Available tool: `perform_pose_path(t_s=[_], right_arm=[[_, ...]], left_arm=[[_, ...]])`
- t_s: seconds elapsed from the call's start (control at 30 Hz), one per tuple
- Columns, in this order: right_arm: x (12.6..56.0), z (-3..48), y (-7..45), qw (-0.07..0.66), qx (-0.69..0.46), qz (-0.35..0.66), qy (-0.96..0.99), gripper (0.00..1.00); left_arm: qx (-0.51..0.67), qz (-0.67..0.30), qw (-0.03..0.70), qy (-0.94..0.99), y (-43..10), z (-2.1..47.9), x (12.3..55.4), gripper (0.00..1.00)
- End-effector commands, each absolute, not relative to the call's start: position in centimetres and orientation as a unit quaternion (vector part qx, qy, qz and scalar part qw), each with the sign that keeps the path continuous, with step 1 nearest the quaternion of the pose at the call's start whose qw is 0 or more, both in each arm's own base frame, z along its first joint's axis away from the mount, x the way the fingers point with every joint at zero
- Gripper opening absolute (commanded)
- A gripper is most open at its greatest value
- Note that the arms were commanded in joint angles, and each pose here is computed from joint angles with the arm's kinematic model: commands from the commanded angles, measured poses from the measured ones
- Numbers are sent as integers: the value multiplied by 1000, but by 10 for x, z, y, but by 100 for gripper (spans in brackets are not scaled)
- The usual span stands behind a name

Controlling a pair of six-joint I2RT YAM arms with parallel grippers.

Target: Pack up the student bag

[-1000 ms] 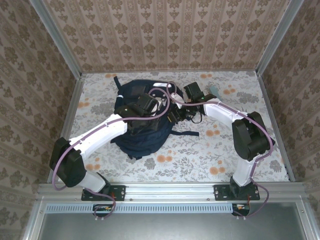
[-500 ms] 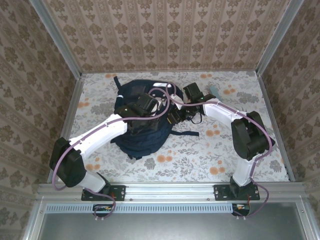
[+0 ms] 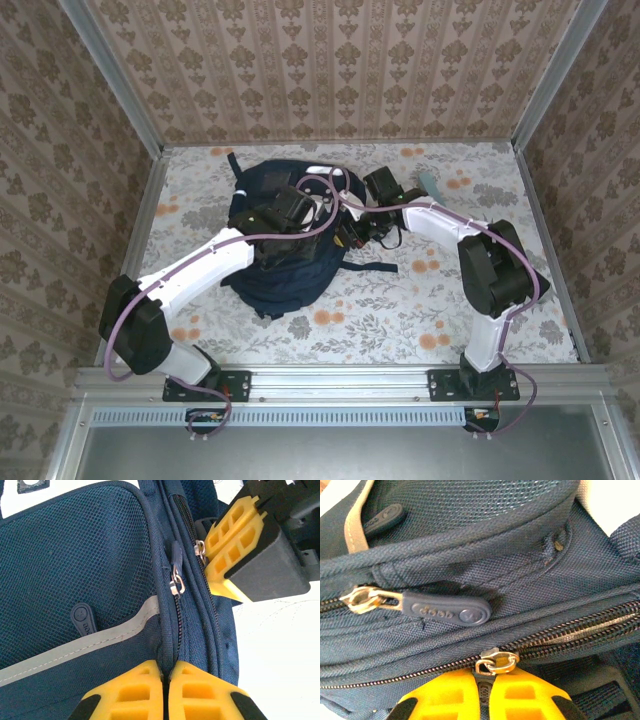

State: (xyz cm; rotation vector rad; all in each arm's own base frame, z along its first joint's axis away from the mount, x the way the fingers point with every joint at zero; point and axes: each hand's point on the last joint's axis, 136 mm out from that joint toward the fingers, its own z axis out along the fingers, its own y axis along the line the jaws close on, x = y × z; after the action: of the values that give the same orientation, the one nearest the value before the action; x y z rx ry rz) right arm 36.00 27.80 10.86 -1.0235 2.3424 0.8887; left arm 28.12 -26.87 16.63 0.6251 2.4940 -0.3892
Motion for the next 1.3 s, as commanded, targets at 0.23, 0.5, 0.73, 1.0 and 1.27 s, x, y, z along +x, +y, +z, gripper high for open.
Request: perform_pose_path(t_s=[0.23, 0.5, 0.73, 1.0, 1.27], right_arm=[[285, 124, 296, 217, -384, 332, 834, 3], [298, 141, 277, 302, -285, 338, 845, 1], [336, 180, 230, 383, -175, 321, 848, 0], [370, 171, 200, 367, -133, 286, 875, 0], [389, 167, 194, 356, -114, 292, 880, 0]], left_arm=[[140, -210, 329, 910, -292, 188, 311, 0], [86, -254, 317, 910, -291, 196, 316, 16], [52, -270, 293, 916, -258, 208, 304, 58], [179, -224, 313, 905, -250, 213, 289, 63], [335, -191, 314, 868, -295, 192, 277, 69]])
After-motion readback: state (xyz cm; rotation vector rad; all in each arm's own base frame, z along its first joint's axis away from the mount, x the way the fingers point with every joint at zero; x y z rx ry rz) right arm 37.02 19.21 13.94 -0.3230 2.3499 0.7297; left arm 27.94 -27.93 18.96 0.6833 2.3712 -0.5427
